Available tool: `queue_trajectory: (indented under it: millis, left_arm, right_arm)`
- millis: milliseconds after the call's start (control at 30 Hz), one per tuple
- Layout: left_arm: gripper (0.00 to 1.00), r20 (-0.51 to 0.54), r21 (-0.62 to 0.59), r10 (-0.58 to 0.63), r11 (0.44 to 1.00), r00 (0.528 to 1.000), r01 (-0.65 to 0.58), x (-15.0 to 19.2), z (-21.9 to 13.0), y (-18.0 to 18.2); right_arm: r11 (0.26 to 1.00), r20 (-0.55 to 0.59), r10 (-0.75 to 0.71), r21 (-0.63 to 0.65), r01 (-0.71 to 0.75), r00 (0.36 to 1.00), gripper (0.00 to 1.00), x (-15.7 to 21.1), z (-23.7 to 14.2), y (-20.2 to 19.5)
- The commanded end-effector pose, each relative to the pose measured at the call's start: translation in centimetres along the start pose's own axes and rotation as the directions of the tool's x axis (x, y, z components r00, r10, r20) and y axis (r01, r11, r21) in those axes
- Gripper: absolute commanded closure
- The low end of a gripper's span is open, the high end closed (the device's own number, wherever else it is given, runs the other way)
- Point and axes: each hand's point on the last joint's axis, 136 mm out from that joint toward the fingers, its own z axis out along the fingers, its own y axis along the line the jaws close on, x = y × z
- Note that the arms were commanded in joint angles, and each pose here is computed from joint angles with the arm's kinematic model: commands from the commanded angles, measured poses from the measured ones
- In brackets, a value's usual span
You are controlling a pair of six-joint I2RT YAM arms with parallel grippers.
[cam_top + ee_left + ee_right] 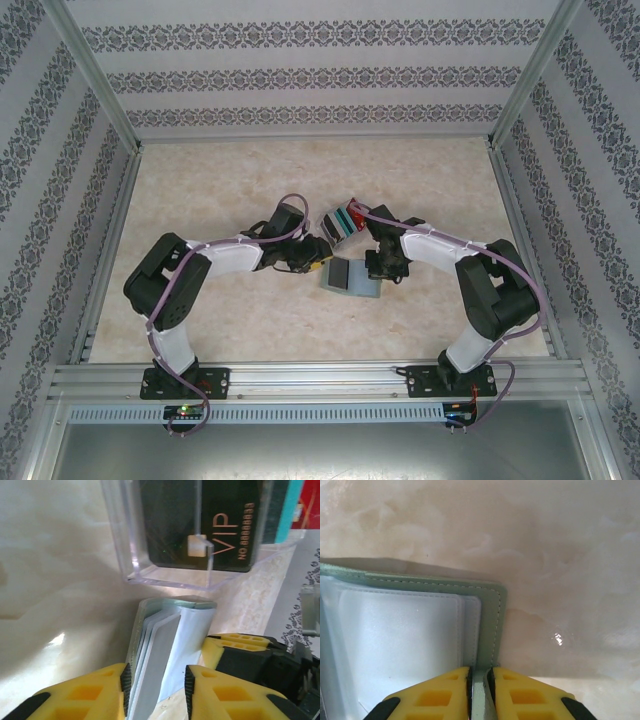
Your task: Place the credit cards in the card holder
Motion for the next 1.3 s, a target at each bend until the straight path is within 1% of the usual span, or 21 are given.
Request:
queue_trajectory:
  millis: [0,67,133,233,333,600,733,800,833,867,967,1100,1200,1267]
  left_arm:
    - [0.65,0.020,0.044,0.019,0.999,1.000,-0.020,0.4,-0.9,-1.4]
    - [0.65,0.052,0.044,0.009,0.999,0.999,-0.011,0.2,-1.4,-1.1]
    - [0.65,0.059,0.064,0.007,0.998,0.998,-0.011,0.2,-1.6,-1.4]
    - [0.65,0.044,0.106,0.011,0.994,0.999,-0.016,0.4,-1.7,-2.3]
    - [0.64,0.043,0.117,0.001,0.993,0.999,-0.006,0.4,-1.8,-2.5]
    - [0.64,0.054,0.033,-0.022,0.999,0.998,0.020,0.5,-1.8,-0.6]
    - [0.64,0.097,-0.031,-0.048,0.998,0.994,0.051,0.4,-2.4,1.4]
    - [0.64,0.112,-0.049,-0.062,0.996,0.992,0.068,0.4,-2.7,2.1]
    - [0.65,0.122,-0.063,-0.069,0.995,0.990,0.077,0.3,-2.9,2.5]
    - [0.65,0.132,-0.074,-0.075,0.994,0.988,0.085,0.3,-3.1,3.0]
    - [0.68,0.162,-0.084,-0.099,0.990,0.982,0.114,0.1,-3.6,4.1]
    - [0.70,0.199,-0.067,-0.139,0.986,0.970,0.155,-0.2,-4.1,5.0]
    - [0.70,0.212,-0.060,-0.153,0.984,0.965,0.169,-0.6,-4.5,5.3]
    - [0.70,0.217,-0.054,-0.152,0.984,0.964,0.167,-0.7,-4.6,5.2]
  right_arm:
    - [0.994,0.001,-0.021,-0.110,0.021,1.000,0.83,-0.1,0.6,2.5]
    - [0.988,0.009,-0.032,-0.150,0.033,0.999,0.82,-0.4,0.3,3.7]
    - [0.983,0.015,-0.048,-0.178,0.050,0.999,0.82,-0.6,0.2,5.0]
    - [0.982,0.012,-0.058,-0.180,0.060,0.998,0.82,-0.8,0.5,5.9]
    - [0.983,0.011,-0.053,-0.176,0.054,0.999,0.82,-0.9,0.8,6.2]
    - [0.985,0.032,-0.050,-0.166,0.055,0.998,0.80,-1.1,0.3,6.0]
    - [0.983,0.066,-0.060,-0.167,0.071,0.996,0.78,-1.5,-0.8,6.0]
    - [0.983,0.080,-0.073,-0.163,0.086,0.994,0.75,-1.8,-1.5,5.8]
    - [0.986,0.089,-0.081,-0.141,0.093,0.993,0.72,-2.0,-1.9,5.5]
    - [0.988,0.105,-0.088,-0.115,0.100,0.991,0.65,-2.3,-2.3,5.1]
    - [0.986,0.173,-0.120,-0.094,0.137,0.978,0.63,-3.5,-4.3,4.8]
    - [0.973,0.261,-0.187,-0.081,0.214,0.947,0.54,-6.0,-6.3,6.1]
    - [0.968,0.261,-0.231,-0.039,0.249,0.937,0.52,-7.8,-6.5,6.9]
    - [0.953,0.268,-0.271,-0.060,0.297,0.924,0.54,-8.8,-6.3,8.5]
